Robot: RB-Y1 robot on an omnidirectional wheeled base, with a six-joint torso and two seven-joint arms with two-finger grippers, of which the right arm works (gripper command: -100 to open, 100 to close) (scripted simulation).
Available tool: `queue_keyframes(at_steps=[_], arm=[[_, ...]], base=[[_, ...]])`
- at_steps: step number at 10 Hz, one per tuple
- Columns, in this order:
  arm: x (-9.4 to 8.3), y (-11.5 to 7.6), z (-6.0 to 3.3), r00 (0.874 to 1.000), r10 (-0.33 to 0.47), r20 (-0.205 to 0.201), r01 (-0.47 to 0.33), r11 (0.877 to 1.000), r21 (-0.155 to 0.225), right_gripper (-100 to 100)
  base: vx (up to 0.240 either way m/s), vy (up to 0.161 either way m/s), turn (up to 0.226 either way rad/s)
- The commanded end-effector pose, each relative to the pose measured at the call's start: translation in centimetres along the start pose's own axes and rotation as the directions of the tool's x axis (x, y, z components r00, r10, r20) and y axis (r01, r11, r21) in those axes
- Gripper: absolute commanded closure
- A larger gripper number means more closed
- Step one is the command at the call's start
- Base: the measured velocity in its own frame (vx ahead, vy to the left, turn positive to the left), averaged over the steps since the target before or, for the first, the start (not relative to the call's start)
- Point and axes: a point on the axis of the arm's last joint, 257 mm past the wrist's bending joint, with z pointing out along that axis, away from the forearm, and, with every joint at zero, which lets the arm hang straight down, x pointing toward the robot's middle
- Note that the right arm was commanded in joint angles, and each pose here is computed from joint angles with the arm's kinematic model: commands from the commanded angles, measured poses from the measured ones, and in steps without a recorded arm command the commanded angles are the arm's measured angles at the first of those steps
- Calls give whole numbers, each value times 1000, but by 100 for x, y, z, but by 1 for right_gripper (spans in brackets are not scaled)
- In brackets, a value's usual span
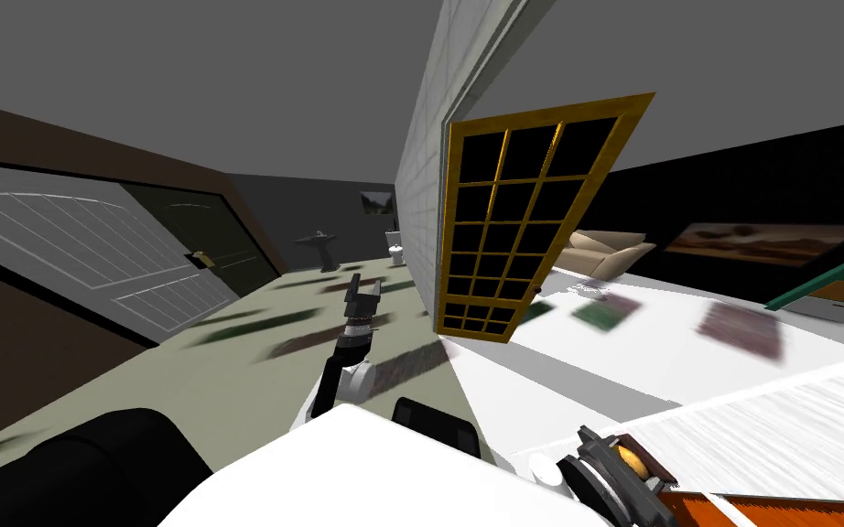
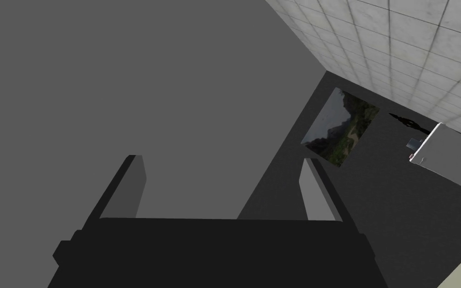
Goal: Push the door open
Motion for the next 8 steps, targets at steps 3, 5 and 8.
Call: queue_keyframes(at_steps=[3,5,8], arm=[[66,399,179,1000,-10,-22,8,996,-87,100],[61,608,207,1000,-8,-19,6,991,-137,100],[43,805,208,1000,-5,-13,2,983,-186,100]], base=[[198,-155,-66],[182,-149,-74],[146,-152,-42]])
